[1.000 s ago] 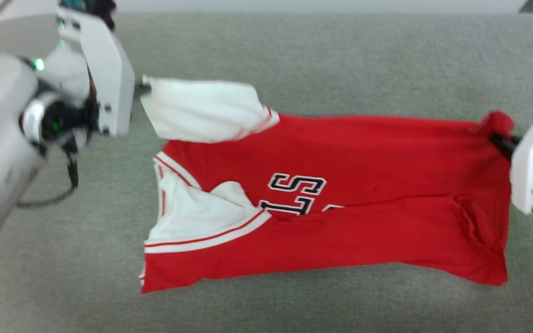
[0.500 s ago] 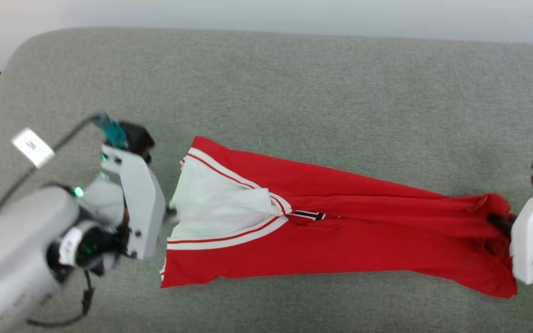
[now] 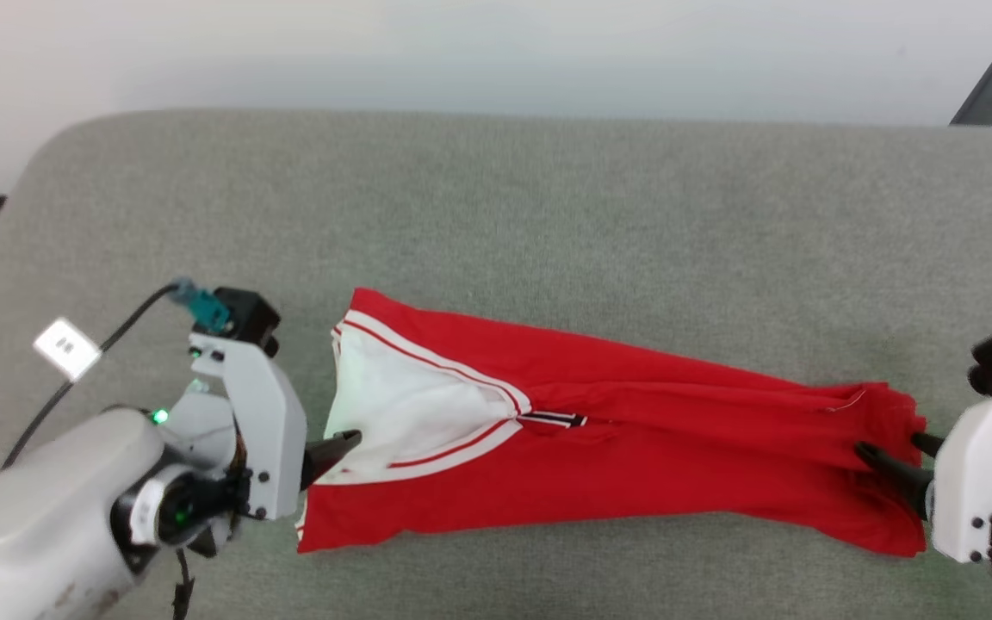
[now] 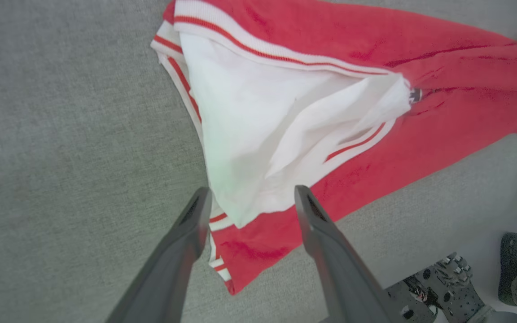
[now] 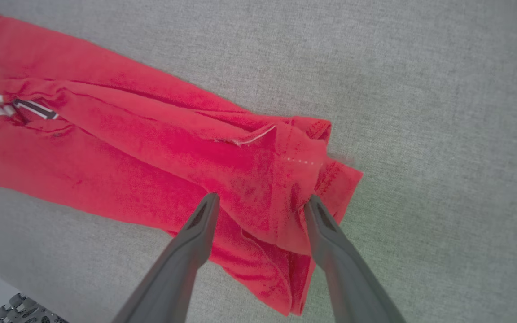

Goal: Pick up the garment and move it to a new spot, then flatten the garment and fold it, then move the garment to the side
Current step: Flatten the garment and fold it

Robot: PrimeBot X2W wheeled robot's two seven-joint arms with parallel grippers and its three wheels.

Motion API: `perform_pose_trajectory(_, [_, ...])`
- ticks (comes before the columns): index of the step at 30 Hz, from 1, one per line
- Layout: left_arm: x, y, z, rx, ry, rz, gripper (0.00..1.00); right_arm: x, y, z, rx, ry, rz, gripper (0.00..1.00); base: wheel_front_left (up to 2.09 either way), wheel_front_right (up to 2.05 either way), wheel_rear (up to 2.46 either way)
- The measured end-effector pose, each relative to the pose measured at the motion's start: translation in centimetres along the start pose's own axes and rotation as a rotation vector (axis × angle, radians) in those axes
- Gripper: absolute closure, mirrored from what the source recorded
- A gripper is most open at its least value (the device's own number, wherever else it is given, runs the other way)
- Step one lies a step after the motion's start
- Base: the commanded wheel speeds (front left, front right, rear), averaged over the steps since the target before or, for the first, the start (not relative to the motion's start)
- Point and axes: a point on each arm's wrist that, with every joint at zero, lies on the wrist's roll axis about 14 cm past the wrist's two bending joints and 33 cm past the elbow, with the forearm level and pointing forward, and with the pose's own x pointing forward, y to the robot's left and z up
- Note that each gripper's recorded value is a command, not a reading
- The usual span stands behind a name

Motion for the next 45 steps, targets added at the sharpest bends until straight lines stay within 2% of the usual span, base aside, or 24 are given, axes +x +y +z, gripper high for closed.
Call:
perform_pose_trajectory(6, [-1.9, -0.8, 0.8, 0.018, -0.179, -0.024, 0.00, -2.1, -1.4, -0.7, 0.053, -0.038, -0.051, 0.00, 0.00, 0.00, 0.00])
perform_pose_trajectory(12, [-3.9, 0.0, 2.0, 0.011, -0.410, 0.009, 0.00, -2.9, -2.3, -1.1, 0.096, -0.048, -0.085, 0.00, 0.00, 0.00, 0.00])
perform_pose_trajectory(20, [-6.6, 3.0, 2.4, -0.019, -0.691, 0.129, 0.00, -2.1, -3.2, -1.8, 0.135, 0.001, -0.100, 0.00, 0.00, 0.00, 0.00])
perform_pose_trajectory(28, [-8.7, 6.7, 0.8, -0.092, -0.794, 0.268, 0.00, 0.0, -2.7, -2.4, 0.151, 0.071, -0.077, 0.00, 0.00, 0.00, 0.00])
perform_pose_trajectory(31, [-9.8, 7.5, 1.1, -0.120, -0.859, 0.306, 0.00, 1.1, -2.1, -2.5, 0.158, 0.099, -0.058, 0.00, 0.00, 0.00, 0.00])
perform_pose_trajectory(38, [-10.6, 8.7, -1.4, -0.175, -0.910, 0.361, 0.00, 3.8, -0.2, -3.3, 0.158, 0.181, -0.003, 0.00, 0.00, 0.00, 0.00])
perform_pose_trajectory(39, [-10.7, 8.8, -1.8, -0.175, -0.914, 0.367, 0.00, 4.1, 0.0, -3.3, 0.160, 0.190, 0.003, 0.31, 0.00, 0.00, 0.00])
perform_pose_trajectory(41, [-11.1, 9.0, -1.9, -0.182, -0.940, 0.378, 0.00, 4.6, 0.2, -3.3, 0.150, 0.206, 0.010, 1.00, 0.00, 0.00, 0.00])
perform_pose_trajectory(45, [-11.6, 9.4, -2.7, -0.197, -0.967, 0.400, 0.00, 5.3, 0.2, -2.7, 0.139, 0.195, 0.011, 1.00, 0.00, 0.00, 0.00])
